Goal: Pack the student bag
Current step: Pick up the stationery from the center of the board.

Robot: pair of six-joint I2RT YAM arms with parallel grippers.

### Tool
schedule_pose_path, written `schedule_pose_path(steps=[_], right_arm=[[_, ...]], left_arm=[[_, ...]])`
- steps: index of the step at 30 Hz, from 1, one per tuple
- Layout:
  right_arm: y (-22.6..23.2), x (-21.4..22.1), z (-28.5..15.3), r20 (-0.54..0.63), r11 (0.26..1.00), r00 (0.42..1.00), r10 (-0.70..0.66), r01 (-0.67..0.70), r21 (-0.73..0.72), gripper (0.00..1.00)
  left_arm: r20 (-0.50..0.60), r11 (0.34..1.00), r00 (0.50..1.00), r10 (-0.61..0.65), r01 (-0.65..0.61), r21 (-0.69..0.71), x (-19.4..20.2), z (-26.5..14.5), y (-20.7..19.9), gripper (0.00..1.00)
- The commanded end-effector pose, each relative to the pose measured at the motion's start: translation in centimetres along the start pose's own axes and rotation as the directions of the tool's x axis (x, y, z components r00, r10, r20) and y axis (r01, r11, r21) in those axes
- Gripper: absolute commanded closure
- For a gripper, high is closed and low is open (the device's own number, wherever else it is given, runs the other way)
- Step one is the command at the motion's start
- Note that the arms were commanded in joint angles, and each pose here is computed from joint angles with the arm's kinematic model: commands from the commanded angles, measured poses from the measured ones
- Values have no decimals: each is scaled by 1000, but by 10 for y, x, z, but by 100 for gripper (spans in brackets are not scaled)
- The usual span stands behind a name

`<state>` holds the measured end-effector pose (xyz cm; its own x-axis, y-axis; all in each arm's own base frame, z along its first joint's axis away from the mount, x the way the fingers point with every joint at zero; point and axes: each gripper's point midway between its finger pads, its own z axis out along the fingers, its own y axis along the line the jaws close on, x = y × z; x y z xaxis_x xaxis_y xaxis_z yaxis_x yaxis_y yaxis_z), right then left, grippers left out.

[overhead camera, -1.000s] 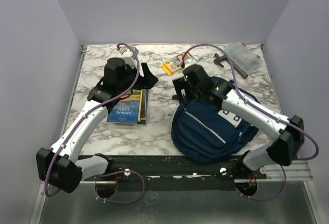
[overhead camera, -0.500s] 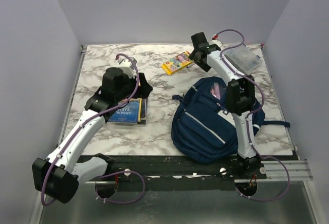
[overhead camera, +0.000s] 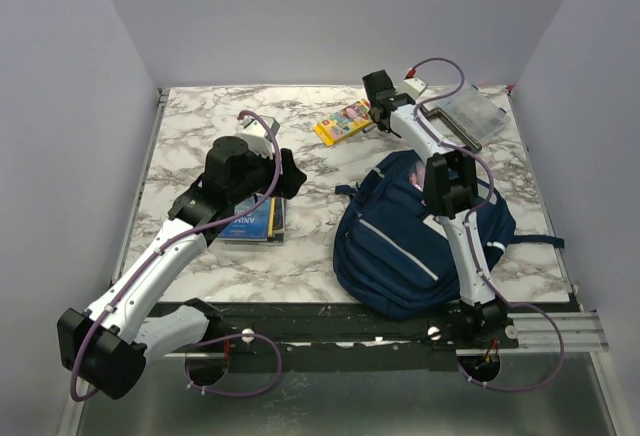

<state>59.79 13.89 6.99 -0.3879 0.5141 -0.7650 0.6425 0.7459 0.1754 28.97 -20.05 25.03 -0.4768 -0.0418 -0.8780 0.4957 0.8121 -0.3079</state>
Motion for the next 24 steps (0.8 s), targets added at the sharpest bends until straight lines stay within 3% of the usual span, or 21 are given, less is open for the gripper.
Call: schedule_pose_path(steps=[1,7,11,16,24], right_arm=[[18,-5,12,73,997,997,-37,42,-60,23],[58,-19,-1,140,956,987,-83,119,-269,13],[75,-32,-6,231,927,967,-107,181,-328,4],[97,-45,-5,311,890,947,-82,210,-404,0],[124,-20,24,251,823,966,-64,193,-533,0]], left_arm=[[29,999,999,32,-32,-11,-4,-3,2,28],[18,1000,1000,15,-15,-10,-2,2,3,28],[17,1000,1000,-18,18,-25,-2,5,10,28],[-1,999,999,-34,34,-18,3,10,12,28],[-11,999,999,-35,35,-14,5,14,13,28]])
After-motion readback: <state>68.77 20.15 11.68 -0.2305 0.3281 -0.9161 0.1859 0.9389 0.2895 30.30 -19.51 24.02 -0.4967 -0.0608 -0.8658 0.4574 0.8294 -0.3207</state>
